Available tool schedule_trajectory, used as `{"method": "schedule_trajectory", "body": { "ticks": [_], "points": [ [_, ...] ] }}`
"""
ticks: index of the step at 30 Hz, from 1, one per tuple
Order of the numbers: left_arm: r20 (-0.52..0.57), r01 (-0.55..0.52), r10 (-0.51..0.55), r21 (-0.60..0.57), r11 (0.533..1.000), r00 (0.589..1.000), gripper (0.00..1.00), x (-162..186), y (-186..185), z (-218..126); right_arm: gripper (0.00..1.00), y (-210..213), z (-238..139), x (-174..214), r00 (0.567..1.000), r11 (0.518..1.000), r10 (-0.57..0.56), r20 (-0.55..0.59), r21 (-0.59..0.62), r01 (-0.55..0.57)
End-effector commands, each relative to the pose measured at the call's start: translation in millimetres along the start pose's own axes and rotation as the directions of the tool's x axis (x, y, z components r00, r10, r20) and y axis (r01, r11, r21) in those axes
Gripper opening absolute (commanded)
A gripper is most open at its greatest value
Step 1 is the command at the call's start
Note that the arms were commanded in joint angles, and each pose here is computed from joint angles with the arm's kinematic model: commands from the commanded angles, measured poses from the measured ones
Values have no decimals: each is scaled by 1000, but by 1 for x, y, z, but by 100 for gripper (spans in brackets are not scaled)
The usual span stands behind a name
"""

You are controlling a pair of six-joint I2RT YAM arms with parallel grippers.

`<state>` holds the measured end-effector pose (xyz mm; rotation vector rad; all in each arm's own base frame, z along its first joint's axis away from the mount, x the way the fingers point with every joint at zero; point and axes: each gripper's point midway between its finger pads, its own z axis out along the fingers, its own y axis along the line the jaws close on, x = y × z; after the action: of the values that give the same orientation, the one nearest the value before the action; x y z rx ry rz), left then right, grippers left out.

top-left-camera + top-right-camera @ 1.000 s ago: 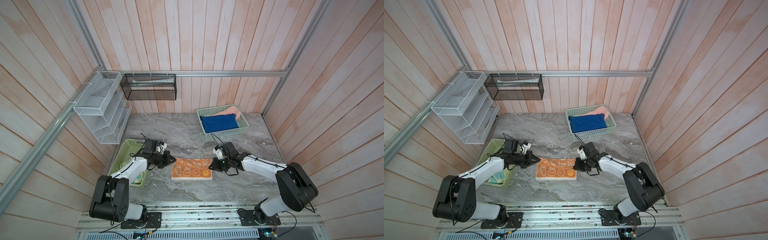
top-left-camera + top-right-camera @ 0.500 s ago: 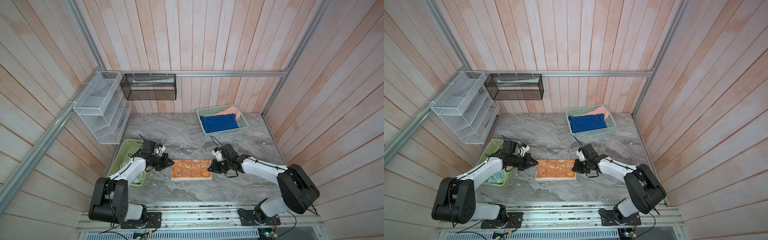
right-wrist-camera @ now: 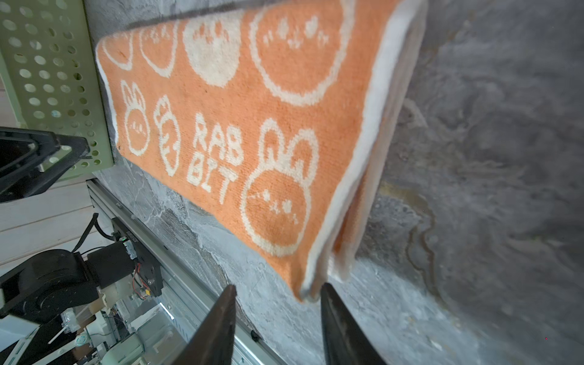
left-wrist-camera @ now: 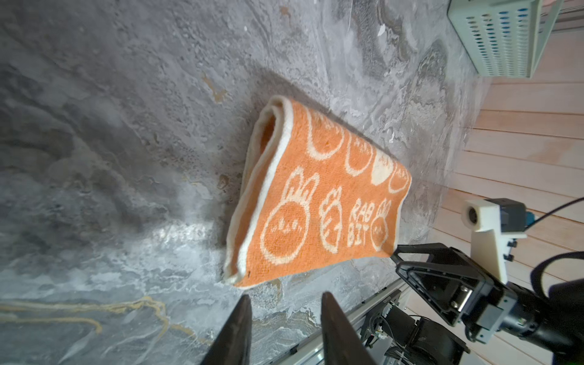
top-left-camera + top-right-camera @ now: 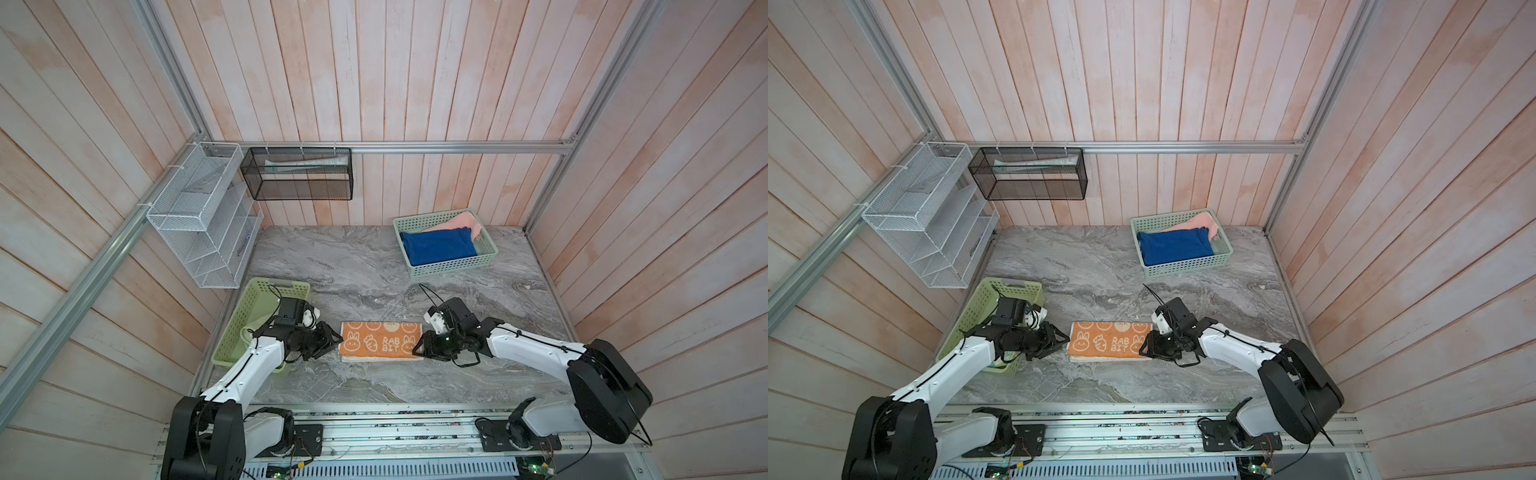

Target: Fold and stack the towels

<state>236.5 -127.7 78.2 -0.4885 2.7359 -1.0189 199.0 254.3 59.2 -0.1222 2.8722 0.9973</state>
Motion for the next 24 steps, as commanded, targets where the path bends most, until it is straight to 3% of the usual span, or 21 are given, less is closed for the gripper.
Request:
{"method": "schedule_trajectory", "body": {
  "ticks": [1, 5, 13, 15, 19, 21, 24],
  "points": [
    [2, 18, -18, -20, 1000, 1000, 42, -3, 7, 4, 45, -5, 0, -6, 1000, 999, -9, 8, 47, 9],
    [-8, 20, -20, -43, 999, 1000, 47, -3, 15, 11, 45, -3, 7, -11, 1000, 999, -16, 4, 39, 16],
    [-49, 30, -30, 10, 999, 998, 48, -1, 14, 29, 45, -7, 18, -9, 999, 997, -29, -43, 64, 31],
    [-61, 34, -33, 20, 999, 998, 42, 1, 13, 32, 40, -7, 18, -9, 999, 997, -32, -40, 66, 34],
    [-67, 36, -36, 10, 999, 997, 12, 3, 11, 30, 14, -6, 17, -13, 999, 996, -42, -34, 72, 44],
    [-50, 26, -26, 7, 1000, 998, 2, 2, 7, 25, 4, -4, 16, -14, 998, 996, -47, -33, 72, 49],
    [-37, 17, -17, 7, 1000, 999, 0, 3, 2, 17, 0, 0, 11, -19, 998, 995, -65, -23, 74, 67]
  ]
}}
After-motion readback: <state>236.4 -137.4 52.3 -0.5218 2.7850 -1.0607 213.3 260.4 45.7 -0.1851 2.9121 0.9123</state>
